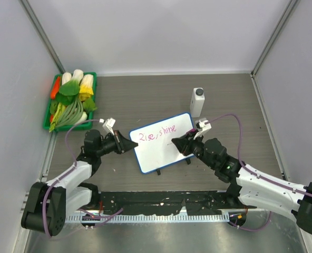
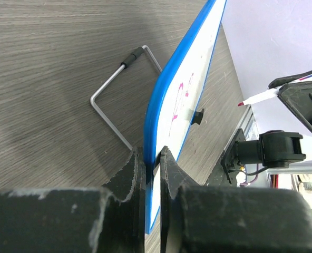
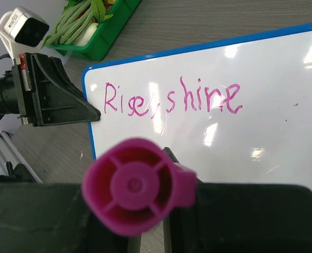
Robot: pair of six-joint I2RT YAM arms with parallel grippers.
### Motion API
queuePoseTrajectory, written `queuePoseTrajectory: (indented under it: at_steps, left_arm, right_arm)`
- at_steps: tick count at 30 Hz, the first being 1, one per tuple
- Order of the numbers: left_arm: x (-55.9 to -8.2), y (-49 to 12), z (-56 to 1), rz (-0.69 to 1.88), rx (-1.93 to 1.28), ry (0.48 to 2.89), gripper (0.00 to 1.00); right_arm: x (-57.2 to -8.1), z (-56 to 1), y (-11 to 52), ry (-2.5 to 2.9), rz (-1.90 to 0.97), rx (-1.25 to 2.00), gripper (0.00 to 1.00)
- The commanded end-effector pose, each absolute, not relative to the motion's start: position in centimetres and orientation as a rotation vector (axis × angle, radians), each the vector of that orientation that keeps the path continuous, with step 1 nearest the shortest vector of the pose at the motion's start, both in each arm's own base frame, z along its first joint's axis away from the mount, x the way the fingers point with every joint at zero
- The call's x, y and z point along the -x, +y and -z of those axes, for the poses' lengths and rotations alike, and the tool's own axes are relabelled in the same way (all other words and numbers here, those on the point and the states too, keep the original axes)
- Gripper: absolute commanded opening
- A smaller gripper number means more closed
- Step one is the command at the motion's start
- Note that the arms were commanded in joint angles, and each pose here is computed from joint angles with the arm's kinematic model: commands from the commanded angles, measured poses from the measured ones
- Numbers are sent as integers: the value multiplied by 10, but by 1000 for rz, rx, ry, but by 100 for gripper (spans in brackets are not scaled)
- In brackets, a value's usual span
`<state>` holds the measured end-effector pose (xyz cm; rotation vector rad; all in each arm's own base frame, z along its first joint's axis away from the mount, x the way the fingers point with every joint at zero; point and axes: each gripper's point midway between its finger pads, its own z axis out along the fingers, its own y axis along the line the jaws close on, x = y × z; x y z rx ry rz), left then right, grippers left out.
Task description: Write a sentence on the whiteboard
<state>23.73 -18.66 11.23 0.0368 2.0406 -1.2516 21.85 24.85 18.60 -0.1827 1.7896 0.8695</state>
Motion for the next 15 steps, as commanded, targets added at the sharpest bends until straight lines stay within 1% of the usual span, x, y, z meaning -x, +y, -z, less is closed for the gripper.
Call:
queuePoseTrajectory:
  at_steps: [1,15]
  left_arm:
    - [-253,-165,-101,1031,-24,2070,0]
    - [-239,-173,-114,1109,-116,1976,0]
  right_arm:
    - [-221,-217,259,1694,-901,192,1]
    - [-214,-214,286,1664,-942,190,1]
